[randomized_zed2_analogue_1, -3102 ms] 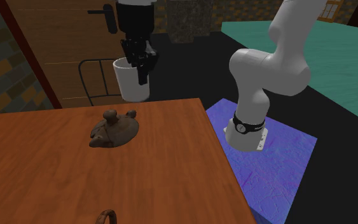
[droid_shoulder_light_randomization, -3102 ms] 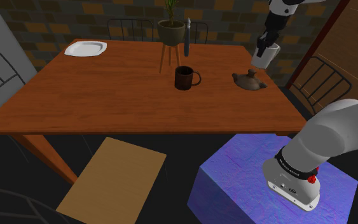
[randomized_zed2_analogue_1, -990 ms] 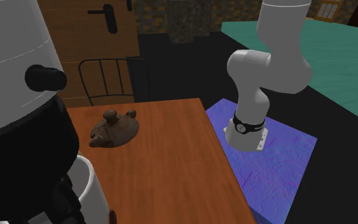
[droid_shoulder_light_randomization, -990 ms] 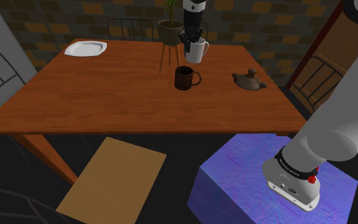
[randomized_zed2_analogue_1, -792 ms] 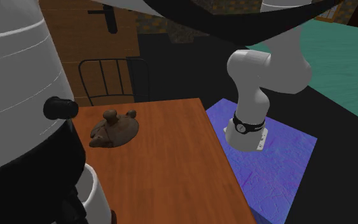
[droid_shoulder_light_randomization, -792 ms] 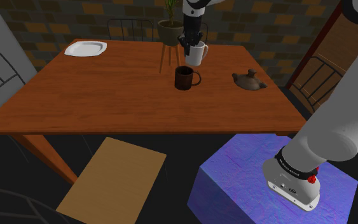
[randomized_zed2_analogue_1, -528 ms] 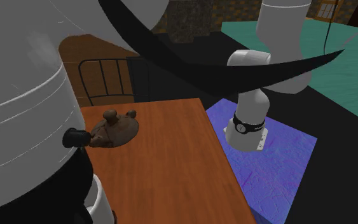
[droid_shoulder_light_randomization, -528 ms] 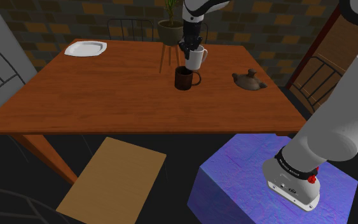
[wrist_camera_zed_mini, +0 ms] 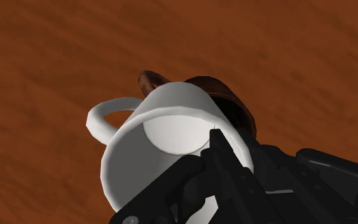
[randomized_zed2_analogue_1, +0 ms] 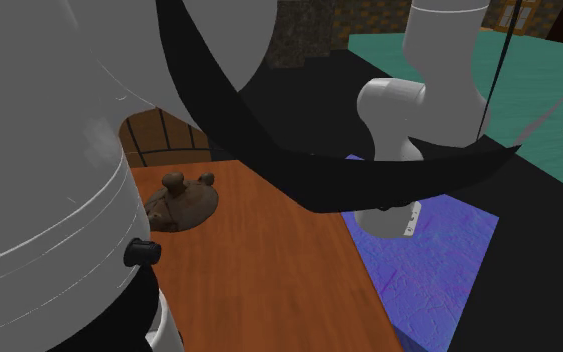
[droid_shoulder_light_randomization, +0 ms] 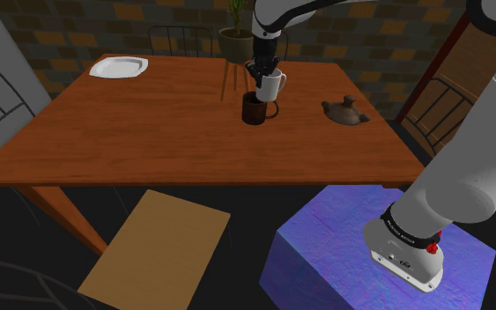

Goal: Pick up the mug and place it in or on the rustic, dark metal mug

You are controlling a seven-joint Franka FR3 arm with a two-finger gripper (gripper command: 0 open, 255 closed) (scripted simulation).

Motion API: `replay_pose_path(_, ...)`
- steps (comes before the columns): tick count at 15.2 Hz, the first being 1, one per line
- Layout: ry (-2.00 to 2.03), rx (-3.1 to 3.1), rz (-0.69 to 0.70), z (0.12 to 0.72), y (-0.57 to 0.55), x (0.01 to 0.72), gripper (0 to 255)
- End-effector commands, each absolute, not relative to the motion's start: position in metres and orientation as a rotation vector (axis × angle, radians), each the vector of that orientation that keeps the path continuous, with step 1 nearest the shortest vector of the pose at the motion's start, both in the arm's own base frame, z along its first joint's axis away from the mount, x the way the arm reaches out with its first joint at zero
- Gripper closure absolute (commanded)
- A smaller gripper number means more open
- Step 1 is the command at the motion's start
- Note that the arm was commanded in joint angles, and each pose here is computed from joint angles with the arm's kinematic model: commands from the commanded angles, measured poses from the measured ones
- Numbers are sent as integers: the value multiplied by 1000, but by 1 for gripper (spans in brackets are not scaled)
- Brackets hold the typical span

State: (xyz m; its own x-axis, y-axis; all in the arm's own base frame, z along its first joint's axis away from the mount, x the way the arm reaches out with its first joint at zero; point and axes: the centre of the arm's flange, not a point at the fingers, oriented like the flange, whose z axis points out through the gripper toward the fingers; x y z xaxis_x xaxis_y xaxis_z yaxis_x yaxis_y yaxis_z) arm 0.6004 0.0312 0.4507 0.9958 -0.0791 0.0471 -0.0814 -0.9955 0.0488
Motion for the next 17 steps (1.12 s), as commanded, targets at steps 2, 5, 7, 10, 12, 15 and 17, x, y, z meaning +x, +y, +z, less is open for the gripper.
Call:
replay_pose_path(2,-124,3088,70,451,31,600,255)
replay_pose_path(5,-124,3088,70,451,31,600,0)
replay_pose_path(7,-124,3088,70,451,31,600,0)
replay_pose_path(10,-124,3088,70,477,33,599,0)
replay_pose_path(12,-124,3088,70,501,34,598,0)
replay_pose_path(15,-124,3088,70,501,34,598,0)
replay_pose_path(17,-124,3088,70,501,34,598,0)
